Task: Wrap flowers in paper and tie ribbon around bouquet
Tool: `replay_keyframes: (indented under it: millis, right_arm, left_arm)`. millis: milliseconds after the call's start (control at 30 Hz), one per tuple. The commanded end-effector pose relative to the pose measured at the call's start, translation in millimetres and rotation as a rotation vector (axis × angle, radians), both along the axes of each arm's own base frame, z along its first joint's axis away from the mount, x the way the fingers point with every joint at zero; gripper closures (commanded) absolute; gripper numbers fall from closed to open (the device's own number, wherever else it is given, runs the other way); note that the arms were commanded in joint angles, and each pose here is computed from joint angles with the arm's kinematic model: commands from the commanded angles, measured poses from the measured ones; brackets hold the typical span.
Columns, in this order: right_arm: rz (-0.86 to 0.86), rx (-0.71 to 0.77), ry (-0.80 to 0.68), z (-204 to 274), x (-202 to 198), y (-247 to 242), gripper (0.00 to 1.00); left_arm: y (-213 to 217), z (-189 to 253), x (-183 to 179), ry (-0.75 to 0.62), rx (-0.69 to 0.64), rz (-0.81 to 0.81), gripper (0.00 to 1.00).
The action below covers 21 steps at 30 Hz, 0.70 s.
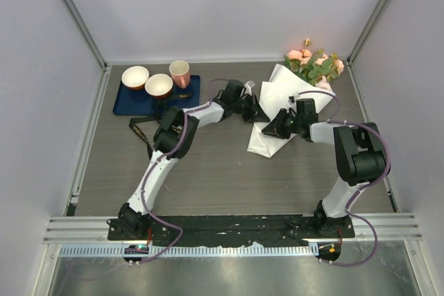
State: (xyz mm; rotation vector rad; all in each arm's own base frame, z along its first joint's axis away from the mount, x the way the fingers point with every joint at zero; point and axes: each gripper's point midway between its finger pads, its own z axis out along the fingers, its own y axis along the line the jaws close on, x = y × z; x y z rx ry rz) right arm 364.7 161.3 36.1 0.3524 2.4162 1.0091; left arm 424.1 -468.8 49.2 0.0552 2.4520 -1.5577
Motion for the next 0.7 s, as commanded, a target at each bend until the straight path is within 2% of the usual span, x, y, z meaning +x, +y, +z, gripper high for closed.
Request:
replay_keyframes:
  millis: [0, 33, 133, 433, 567, 667]
  right_arm:
    - [-0.003, -0.019, -0.036, 27.4, -1.5, -4.7, 0.77]
    - [-0.002, -0.017, -0.063, 38.7, -4.0, -4.7, 0.72]
    - [-0.01, -0.01, -0.049, 39.1, -18.7, -6.2, 0.69]
    - [-0.055, -0.068, 0.061, -8.8, -73.6, -23.1, 0.76]
    - [-0.053, -0.079, 0.044, 11.8, -75.4, -24.9, 0.76]
    - [-0.075, -0.077, -0.043, 48.9, -61.7, -26.2, 0.75]
  left_arm:
    - [14.3, -20.8, 13.4, -0.01, 0.087, 0.003, 1.0]
    - [17.7, -27.6, 11.1, -0.001, 0.102, 0.002, 1.0]
    - [22.3, -35.3, 9.6, -0.01, 0.127, -0.003, 1.0]
    - [21.5, -43.3, 3.7, 0.012, 0.127, -0.019, 1.0]
    - [17.9, -47.6, -0.9, 0.042, 0.113, -0.036, 1.0]
    - [15.8, -45.2, -4.9, 0.036, 0.115, -0.041, 1.0]
